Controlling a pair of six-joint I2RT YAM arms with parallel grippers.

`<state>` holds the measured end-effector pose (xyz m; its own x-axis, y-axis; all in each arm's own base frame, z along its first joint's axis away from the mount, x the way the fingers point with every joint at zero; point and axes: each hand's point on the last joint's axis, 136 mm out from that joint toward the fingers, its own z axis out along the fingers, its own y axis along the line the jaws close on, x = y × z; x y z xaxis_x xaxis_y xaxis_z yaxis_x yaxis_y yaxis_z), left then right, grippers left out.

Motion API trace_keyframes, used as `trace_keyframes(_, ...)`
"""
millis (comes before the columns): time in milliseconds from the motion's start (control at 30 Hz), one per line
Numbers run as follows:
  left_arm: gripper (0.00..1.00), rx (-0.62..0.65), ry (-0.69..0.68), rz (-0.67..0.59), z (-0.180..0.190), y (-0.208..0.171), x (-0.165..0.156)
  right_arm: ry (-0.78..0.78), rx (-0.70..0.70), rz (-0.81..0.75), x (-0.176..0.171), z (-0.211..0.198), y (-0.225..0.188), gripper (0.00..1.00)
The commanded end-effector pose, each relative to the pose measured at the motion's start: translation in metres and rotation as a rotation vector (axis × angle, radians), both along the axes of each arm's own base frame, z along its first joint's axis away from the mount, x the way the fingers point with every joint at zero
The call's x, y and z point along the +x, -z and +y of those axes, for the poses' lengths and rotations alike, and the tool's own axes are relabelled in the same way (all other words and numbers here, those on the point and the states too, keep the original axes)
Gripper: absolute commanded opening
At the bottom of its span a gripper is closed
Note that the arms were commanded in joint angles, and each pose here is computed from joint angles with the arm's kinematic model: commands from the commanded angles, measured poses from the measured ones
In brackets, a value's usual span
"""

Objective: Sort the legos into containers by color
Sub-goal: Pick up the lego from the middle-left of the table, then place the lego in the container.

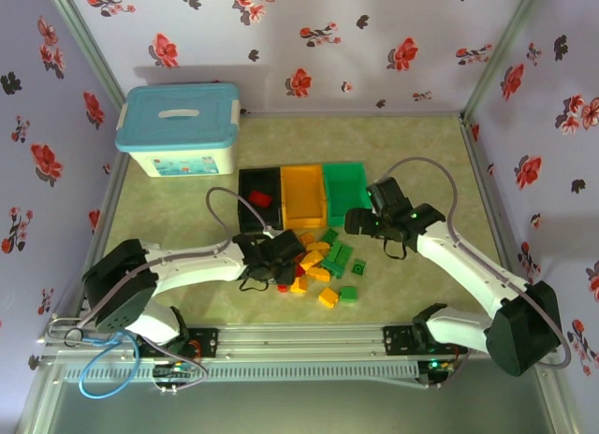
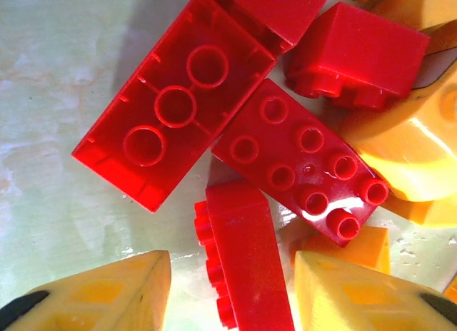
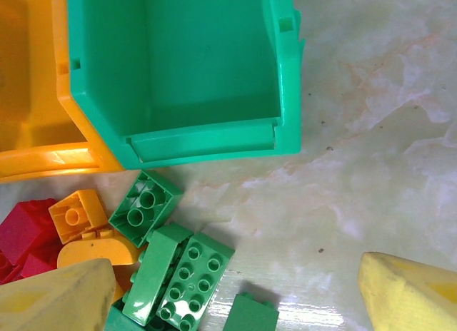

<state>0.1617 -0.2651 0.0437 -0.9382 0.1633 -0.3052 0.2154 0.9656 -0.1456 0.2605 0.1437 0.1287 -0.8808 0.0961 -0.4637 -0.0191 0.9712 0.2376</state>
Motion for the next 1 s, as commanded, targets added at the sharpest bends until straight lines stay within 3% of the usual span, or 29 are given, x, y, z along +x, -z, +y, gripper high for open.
trace_keyframes(0, 0.47, -0.005, -0.020, 0.006, -0.006, -0.001, 0.000, 0.018, -0.032, -0.005, -0.003, -0.008, -0.003, 0.89)
trace_keyframes(233, 0.42, 0.023, -0.023, 0.021, -0.003, 0.010, -0.003, 0.020, -0.032, -0.016, -0.003, -0.009, -0.004, 0.89)
trace_keyframes(400, 0.30, 0.015, -0.026, 0.005, -0.003, 0.003, -0.002, 0.033, -0.034, -0.013, -0.005, -0.012, 0.000, 0.89)
trace_keyframes(767, 0.26, -0.010, -0.050, -0.147, 0.013, -0.062, 0.029, 0.045, -0.028, -0.031, -0.006, -0.015, 0.000, 0.89)
trace_keyframes(967, 0.26, -0.047, -0.126, -0.269, 0.031, -0.107, 0.079, 0.045, -0.010, -0.037, -0.006, -0.013, -0.003, 0.88)
